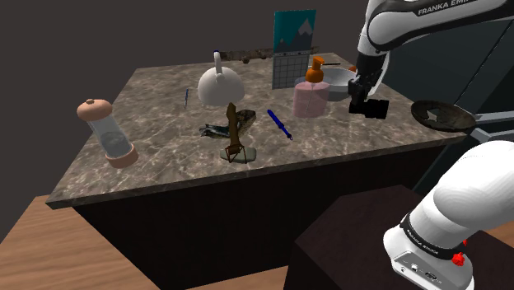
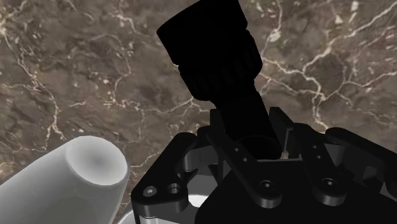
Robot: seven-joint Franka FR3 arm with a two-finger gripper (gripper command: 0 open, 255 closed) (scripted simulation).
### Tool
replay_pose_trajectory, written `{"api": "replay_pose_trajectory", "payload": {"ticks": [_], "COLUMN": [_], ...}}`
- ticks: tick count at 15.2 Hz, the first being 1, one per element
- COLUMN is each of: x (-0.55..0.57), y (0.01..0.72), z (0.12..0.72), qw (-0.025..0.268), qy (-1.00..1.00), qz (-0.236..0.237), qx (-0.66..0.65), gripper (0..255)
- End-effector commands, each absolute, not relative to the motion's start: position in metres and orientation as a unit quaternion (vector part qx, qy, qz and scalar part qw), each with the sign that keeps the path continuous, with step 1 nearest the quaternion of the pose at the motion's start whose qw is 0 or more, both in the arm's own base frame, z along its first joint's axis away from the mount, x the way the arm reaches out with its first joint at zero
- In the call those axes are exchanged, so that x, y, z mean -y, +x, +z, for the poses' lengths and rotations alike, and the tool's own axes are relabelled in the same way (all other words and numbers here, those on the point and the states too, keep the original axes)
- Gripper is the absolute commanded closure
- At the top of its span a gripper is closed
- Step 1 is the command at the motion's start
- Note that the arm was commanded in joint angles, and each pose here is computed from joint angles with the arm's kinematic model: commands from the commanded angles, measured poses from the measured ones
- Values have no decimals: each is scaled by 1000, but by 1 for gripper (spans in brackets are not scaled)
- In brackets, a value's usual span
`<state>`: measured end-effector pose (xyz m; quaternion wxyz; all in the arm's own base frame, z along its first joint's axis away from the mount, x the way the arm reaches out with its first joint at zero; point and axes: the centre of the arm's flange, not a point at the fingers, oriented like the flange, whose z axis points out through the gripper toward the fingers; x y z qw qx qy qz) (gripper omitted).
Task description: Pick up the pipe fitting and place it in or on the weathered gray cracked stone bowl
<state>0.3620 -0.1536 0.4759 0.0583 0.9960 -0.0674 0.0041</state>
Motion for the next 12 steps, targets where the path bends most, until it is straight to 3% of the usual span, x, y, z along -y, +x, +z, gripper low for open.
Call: {"api": "replay_pose_trajectory", "payload": {"ticks": [1, 12], "x": [154, 154], "y": [362, 362], "z": [476, 523], "qw": [58, 58], "qy": [996, 996], "qz": [4, 4], "qx": [68, 68], "gripper": [255, 255]}}
